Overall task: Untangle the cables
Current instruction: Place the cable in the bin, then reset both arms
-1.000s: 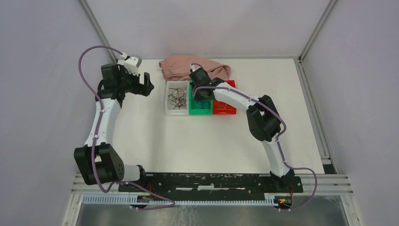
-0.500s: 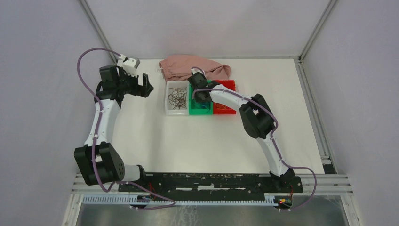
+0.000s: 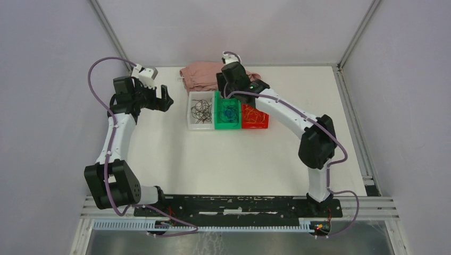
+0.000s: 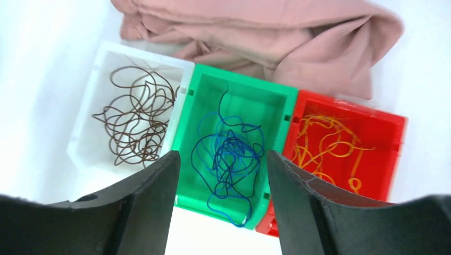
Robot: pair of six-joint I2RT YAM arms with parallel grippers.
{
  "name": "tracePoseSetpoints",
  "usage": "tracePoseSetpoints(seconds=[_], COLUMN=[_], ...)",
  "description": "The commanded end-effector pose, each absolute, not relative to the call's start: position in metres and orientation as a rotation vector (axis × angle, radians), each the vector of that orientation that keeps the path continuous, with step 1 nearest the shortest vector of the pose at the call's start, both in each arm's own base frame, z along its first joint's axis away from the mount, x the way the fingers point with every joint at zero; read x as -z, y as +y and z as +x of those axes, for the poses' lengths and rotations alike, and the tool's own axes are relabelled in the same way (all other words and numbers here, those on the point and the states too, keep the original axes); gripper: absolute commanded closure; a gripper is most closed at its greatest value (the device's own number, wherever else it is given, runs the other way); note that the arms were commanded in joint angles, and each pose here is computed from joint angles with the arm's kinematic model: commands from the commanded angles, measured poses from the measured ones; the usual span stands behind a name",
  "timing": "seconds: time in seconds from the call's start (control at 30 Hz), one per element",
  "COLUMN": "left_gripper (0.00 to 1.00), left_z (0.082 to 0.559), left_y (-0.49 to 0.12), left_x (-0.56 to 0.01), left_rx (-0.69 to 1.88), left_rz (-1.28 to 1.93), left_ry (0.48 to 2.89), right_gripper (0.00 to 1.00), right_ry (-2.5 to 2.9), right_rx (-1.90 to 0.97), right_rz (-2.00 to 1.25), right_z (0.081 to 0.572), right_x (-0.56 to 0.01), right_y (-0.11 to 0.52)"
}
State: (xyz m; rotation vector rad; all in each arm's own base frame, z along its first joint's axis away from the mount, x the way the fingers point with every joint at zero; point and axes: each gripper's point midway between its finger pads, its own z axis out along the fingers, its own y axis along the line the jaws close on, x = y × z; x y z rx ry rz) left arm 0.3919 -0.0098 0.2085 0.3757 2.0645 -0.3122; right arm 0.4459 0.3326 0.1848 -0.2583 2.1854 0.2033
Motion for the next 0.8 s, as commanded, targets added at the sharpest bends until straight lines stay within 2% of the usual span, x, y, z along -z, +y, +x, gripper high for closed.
tracePoseSetpoints(seconds=[0.0,0.1,0.13,0.2,0.23,0.4,0.53,0.77], left_gripper=[0.01,0.01,0.01,0.0,0.01,0.01,0.01,0.01], left_z=[0.402,0.404,0.404,0.405,0.405,0.4,0.395,0.389], left_y=[-0.012,-0.011,-0.011,-0.009,-0.007,-0.001,-0.009,-0.011], left_x=[-0.236,-0.22,-0.211,-0.193,-0.182,-0.125,-0.1,-0.09], left_rx=[0.336,0.349,0.353,0.346,0.337,0.29,0.311,0.275], left_rz=[0.33,0.275,0.264,0.24,0.226,0.162,0.173,0.16], left_ry=[1.981,1.992,1.998,2.006,2.013,1.99,1.925,1.822], right_gripper=[0.28,0.18,0.15,0.02,0.01,0.01,0.01,0.01], right_ry=[2.053,2.0,1.999,2.017,2.037,2.076,1.986,1.821], right_rx=[-0.194,-0.065,-0.028,0.034,0.05,0.174,0.454,0.768], right_rz=[-0.232,-0.131,-0.074,0.036,0.066,0.278,0.54,0.682], right_z=[0.433,0.426,0.424,0.419,0.414,0.382,0.345,0.307], right_x=[-0.252,-0.265,-0.259,-0.247,-0.237,-0.19,-0.152,-0.117], right_y=[0.306,0.257,0.234,0.182,0.161,0.065,-0.017,-0.09])
